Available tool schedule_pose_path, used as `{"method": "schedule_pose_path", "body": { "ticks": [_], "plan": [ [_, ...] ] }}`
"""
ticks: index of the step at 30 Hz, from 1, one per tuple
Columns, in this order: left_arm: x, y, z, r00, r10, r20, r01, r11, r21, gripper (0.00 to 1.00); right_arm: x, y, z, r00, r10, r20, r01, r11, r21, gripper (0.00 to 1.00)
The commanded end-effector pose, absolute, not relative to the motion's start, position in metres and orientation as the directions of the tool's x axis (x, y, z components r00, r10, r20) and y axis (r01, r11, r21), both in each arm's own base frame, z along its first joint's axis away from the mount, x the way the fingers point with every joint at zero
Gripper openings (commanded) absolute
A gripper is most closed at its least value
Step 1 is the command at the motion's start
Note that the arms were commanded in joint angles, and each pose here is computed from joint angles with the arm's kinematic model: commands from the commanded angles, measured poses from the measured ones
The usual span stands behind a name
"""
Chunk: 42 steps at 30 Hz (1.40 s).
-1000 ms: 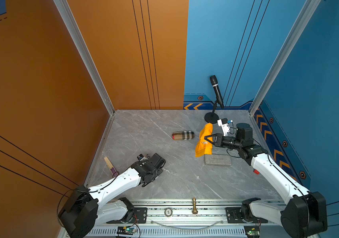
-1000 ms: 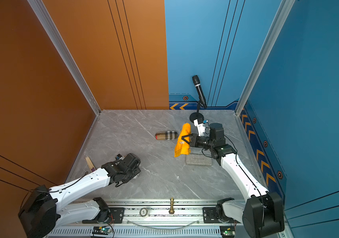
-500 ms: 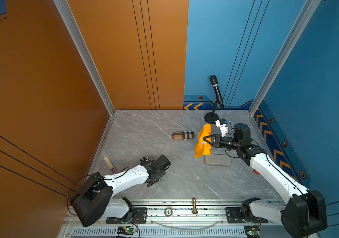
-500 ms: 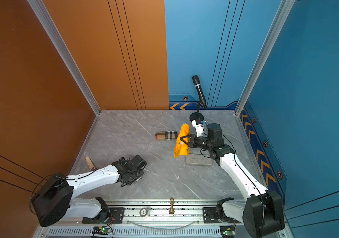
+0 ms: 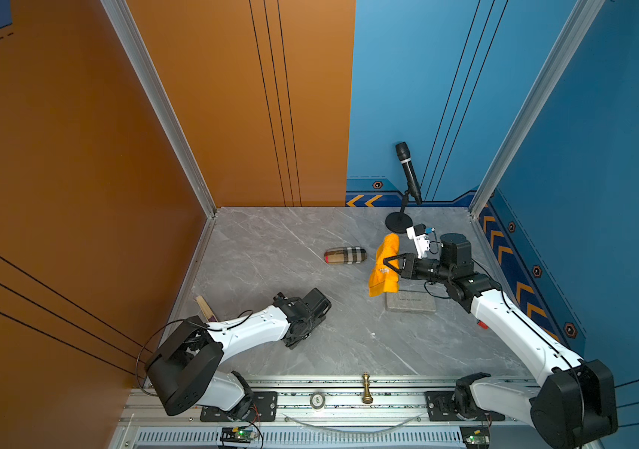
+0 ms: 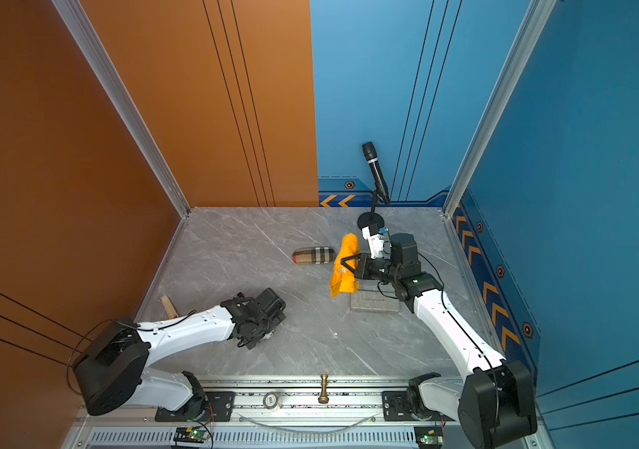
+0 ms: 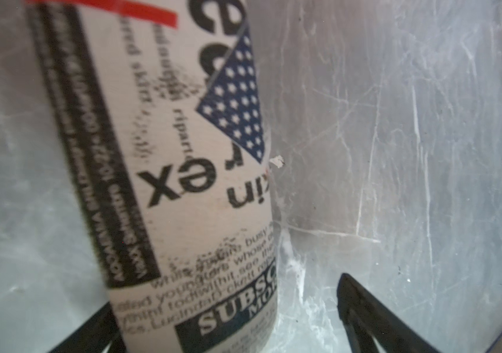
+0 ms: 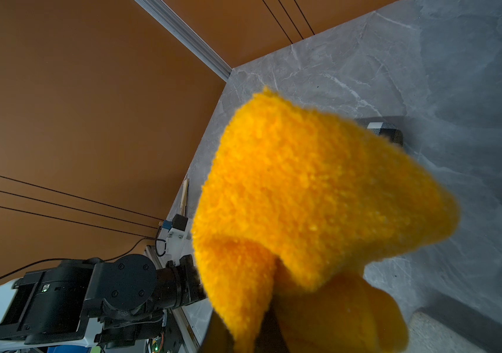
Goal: Wipe the eyeglass case
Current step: Adjust the eyeglass case at the center of the board.
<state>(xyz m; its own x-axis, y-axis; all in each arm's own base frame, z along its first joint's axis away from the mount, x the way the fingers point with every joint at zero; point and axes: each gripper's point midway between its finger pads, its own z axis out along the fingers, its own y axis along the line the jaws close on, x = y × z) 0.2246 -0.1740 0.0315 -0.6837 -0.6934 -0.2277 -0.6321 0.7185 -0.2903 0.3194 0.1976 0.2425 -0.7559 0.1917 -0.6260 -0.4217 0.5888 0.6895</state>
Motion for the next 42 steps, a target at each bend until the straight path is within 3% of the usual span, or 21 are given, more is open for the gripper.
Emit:
{"method": "schedule_pose_path", "body": {
  "ticks": [1,9,18,22,25,30,33,42],
  "plan": [
    [0.226,-0.199,0.032,-0.72,-0.675,-0.162,-0.61,0.726,-0.317,0.96,0.315,0.196,0.254,-0.721,0.188,-0.667,-0.453,0.601,0.659,0.0],
    [0.248,-0.245,0.031,-0.796,-0.594,-0.115,-0.518,0.767,-0.379,0.96,0.314,0.188,0.255,-0.713,0.198,-0.672,-0.432,0.631,0.644,0.0],
    [0.234,-0.251,0.051,-0.896,-0.424,-0.131,-0.338,0.844,-0.417,0.94,0.314,0.188,0.251,-0.723,0.198,-0.662,-0.415,0.641,0.645,0.0],
    [0.22,-0.233,0.085,-0.926,-0.281,-0.253,-0.183,0.918,-0.351,0.93,0.315,0.19,0.248,-0.735,0.188,-0.651,-0.411,0.64,0.649,0.0],
    [0.214,-0.201,0.104,-0.916,-0.186,-0.355,-0.111,0.969,-0.22,0.93,0.316,0.193,0.242,-0.746,0.177,-0.642,-0.405,0.644,0.648,0.0],
    [0.213,-0.164,0.1,-0.919,-0.023,-0.394,0.02,0.994,-0.105,0.91,0.319,0.201,0.24,-0.759,0.156,-0.632,-0.408,0.643,0.648,0.0],
    [0.218,-0.149,0.096,-0.879,0.166,-0.447,0.184,0.983,0.002,0.9,0.32,0.207,0.241,-0.762,0.13,-0.634,-0.419,0.649,0.636,0.0],
    [0.2,-0.124,0.067,-0.886,0.165,-0.433,0.189,0.982,-0.011,0.9,0.326,0.225,0.241,-0.774,0.059,-0.631,-0.447,0.655,0.609,0.0]
  ]
}}
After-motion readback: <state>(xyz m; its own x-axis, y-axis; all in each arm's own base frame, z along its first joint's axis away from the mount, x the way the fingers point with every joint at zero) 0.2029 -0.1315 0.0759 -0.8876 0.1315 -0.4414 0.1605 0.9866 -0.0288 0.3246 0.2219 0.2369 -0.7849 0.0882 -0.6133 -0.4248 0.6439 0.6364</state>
